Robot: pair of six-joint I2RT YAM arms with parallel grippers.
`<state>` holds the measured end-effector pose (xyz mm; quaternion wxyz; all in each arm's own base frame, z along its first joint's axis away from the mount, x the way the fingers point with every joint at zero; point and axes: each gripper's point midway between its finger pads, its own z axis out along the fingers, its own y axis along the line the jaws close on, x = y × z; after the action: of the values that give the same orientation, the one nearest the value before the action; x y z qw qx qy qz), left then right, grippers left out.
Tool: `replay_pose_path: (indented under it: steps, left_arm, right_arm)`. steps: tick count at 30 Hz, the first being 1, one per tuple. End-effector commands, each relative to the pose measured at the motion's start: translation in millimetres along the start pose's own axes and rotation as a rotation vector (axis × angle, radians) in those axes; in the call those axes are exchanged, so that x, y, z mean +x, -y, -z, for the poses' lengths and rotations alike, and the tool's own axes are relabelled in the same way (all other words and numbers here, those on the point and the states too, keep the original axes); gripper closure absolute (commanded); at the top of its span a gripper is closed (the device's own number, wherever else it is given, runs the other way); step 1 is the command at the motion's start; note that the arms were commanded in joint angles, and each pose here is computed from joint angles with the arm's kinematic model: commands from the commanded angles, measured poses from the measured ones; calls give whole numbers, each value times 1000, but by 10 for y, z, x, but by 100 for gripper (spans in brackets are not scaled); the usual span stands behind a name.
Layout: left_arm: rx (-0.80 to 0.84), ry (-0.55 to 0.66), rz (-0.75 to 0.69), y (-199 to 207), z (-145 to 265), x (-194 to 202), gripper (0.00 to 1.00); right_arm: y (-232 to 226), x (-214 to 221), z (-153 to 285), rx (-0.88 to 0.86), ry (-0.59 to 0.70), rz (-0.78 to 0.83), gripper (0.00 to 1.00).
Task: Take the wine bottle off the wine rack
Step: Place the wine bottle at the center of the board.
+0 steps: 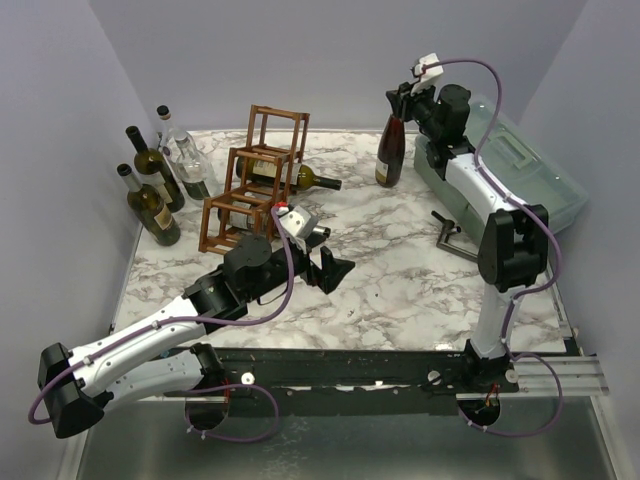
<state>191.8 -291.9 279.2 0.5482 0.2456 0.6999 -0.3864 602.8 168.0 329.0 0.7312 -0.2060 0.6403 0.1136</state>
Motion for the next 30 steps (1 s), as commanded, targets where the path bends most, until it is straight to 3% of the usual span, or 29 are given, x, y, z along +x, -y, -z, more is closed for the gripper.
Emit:
replay_pose_path:
  steps: [1, 5, 23, 30]
  left_arm:
    - [-11, 1, 11, -27, 35, 14, 1]
    - [-8, 0, 14, -22, 45, 21, 1]
    - [9, 8, 34, 16, 100, 8, 1]
    - [11, 11, 34, 26, 151, -24, 1]
  right_arm:
    - [177, -665, 134, 90, 161, 77, 79]
    - [190, -638, 183, 102, 144, 70, 73]
    - [137, -854, 374, 86, 107, 7, 21]
    - [73, -1077, 537, 15, 47, 1, 10]
